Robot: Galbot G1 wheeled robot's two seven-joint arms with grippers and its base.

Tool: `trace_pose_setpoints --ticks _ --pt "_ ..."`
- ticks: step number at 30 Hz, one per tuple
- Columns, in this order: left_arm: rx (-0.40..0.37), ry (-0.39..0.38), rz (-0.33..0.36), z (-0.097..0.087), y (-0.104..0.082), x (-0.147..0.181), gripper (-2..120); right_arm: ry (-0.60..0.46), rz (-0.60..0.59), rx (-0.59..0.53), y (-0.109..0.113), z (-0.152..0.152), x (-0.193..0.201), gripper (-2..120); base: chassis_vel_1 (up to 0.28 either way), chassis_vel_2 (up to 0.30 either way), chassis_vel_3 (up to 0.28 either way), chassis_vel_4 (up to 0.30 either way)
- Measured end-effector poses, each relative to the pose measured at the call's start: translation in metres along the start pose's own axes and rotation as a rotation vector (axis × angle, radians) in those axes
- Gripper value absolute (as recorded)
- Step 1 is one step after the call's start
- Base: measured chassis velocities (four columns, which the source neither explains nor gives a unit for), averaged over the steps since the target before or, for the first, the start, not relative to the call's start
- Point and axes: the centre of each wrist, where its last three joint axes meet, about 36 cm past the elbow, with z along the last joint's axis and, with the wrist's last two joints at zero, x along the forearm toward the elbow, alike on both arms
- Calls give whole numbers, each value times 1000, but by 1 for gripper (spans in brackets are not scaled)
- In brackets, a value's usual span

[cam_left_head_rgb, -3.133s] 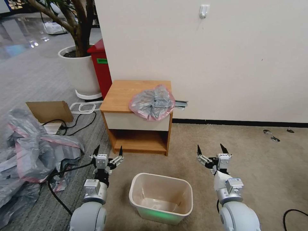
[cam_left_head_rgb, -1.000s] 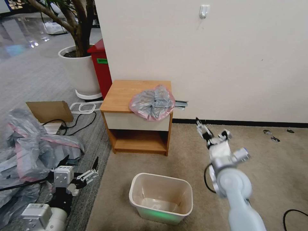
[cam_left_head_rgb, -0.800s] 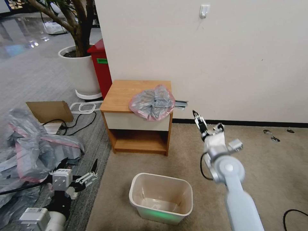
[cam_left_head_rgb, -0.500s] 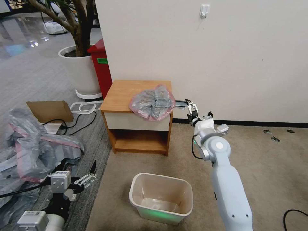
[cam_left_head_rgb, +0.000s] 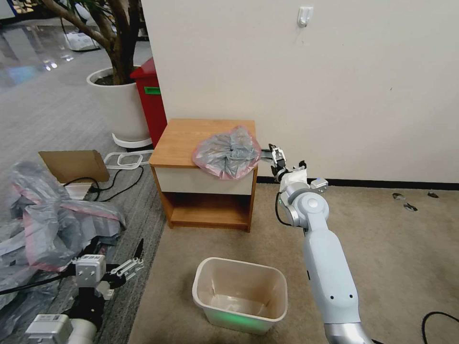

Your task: Pick up the garbage bag from the table and place it over the trash can.

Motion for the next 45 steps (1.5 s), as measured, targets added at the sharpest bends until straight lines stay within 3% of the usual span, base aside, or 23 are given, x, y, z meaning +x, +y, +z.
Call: trace_pose_setpoints --ticks 6,8,13,15,19,22,28,31,41,45 --pt "1 -2 3 0 -1 0 100 -4 3 2 0 0 -5 63 0 0 0 0" --pt "3 -4 6 0 -2 -1 100 -7 4 3 0 0 -6 51 0 0 0 0" --pt "4 -10 9 0 -2 -1 100 -10 4 6 0 -1 -6 43 0 0 0 0" --pt "0 -21 12 0 -2 -2 100 -10 2 -3 -1 -2 -6 25 0 0 0 0" --pt "-5 -27 13 -1 -2 -2 100 -4 -7 -25 1 -2 -4 16 0 0 0 0" --pt "-3 -40 12 -2 -1 -3 100 -3 -13 -21 1 -4 3 0 0 0 0 0" --pt "1 -52 25 -4 0 -6 100 -5 -22 -9 12 -10 25 0 0 0 0 0" --pt "-10 -53 30 -3 4 -8 100 13 -39 3 28 -7 52 0 0 0 0 0" --pt "-10 -52 13 -1 10 -17 100 90 -40 68 52 17 118 0 0 0 0 0" --pt "-6 -58 19 -4 8 -16 100 154 -40 76 67 42 159 0 0 0 0 0"
